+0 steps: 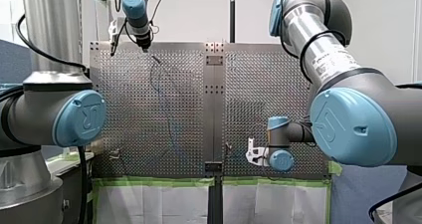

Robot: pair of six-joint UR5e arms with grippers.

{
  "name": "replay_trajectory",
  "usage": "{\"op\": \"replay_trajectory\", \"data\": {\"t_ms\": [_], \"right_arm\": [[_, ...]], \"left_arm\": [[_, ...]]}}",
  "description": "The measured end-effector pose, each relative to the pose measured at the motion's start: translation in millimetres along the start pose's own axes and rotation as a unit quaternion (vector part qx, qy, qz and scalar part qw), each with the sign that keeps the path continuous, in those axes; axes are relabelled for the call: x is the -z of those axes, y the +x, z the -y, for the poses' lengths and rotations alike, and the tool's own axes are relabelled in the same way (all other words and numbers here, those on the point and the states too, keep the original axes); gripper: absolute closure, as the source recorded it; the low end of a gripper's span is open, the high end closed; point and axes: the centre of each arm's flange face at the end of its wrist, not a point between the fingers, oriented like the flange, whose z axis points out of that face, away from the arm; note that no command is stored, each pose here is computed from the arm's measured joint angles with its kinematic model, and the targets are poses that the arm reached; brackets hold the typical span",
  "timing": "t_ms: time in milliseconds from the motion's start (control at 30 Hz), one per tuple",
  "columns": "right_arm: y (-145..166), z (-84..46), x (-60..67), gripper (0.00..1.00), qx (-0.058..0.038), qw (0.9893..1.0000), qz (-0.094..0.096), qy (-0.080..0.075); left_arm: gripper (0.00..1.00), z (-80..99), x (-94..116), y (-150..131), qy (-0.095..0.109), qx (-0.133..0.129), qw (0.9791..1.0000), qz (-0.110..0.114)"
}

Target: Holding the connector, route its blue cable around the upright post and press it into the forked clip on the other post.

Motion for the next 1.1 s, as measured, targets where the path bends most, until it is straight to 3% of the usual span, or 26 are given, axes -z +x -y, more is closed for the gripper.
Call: {"op": "replay_trajectory", "data": {"t_ms": [333,700,900,1100], "right_arm": [[0.1,0.0,-0.1,1.0,-0.0002,1.0,0.0,0.0],[0.0,0.1,0.1,1.0,-0.0004,1.0,0.0,0.0],[-1.0,0.8,1.0,1.0,-0.0009,1.0,0.005,0.003],[-1.0,2.3,1.0,1.0,-0.0031,0.9999,0.005,0.009]], "left_arm": [[0.01,4.4,0.1,-1.4,0.004,-0.036,0.9992,0.019],[0.01,3.9,-8.6,30.3,-0.007,-0.083,0.9963,0.023],[0.01,6.6,-13.7,52.4,0.006,-0.111,0.9936,0.022],[0.01,15.7,-21.6,83.8,0.036,-0.144,0.9889,0.015]]}}
